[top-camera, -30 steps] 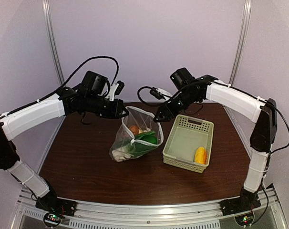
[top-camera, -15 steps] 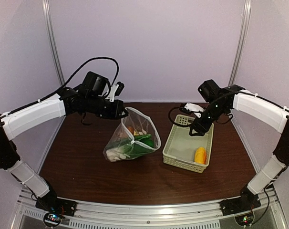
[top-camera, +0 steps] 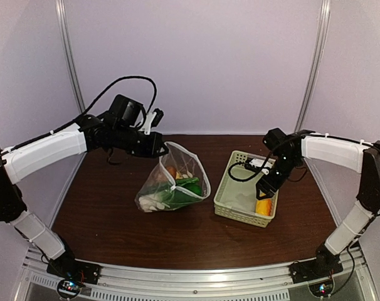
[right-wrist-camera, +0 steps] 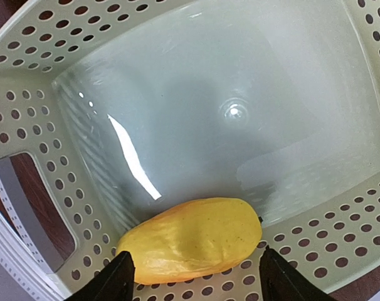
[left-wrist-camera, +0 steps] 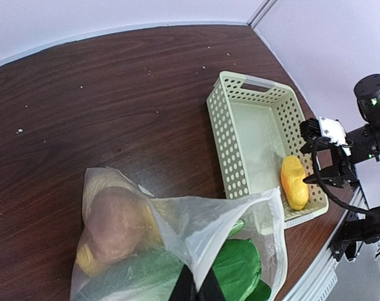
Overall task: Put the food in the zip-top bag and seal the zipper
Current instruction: Pick up the fake fruit from the bin.
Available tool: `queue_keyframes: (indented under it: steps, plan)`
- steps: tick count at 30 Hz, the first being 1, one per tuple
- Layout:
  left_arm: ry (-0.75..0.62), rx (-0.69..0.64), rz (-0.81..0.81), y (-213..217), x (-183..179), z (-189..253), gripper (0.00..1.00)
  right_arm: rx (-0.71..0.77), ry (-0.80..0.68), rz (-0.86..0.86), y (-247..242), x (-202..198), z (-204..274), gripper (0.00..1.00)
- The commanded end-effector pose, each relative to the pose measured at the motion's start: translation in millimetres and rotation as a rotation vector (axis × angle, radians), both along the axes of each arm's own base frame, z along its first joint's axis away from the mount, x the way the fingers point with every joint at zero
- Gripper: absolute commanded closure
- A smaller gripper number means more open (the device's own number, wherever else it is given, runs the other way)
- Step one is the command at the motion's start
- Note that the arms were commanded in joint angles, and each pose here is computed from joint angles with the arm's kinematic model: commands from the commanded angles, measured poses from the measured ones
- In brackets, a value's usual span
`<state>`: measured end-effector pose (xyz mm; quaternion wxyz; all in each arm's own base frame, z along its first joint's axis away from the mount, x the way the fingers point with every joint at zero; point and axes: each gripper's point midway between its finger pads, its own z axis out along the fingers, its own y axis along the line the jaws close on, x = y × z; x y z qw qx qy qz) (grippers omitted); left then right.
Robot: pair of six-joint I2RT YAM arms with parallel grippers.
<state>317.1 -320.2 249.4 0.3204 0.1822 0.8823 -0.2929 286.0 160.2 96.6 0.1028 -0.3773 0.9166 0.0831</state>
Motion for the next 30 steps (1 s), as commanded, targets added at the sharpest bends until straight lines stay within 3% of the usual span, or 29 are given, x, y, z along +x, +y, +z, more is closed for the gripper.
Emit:
queue_keyframes:
  steps: [1, 24, 30]
  plan:
    - [-0.022, -0.018, 0.021, 0.4, 3.9, 8.1, 1.00, 0.020, 0.052, -0.042, -1.5, -1.6, -11.7, 0.29]
    - [-0.020, -0.021, 0.021, 0.2, 3.4, 7.9, 1.00, -0.051, 0.120, -0.076, -11.3, -8.5, -35.4, 0.23]
    - [-0.010, -0.017, 0.023, 0.1, 3.4, 2.4, 1.00, 0.037, 0.133, -0.026, 8.0, -14.3, -25.4, 0.22]
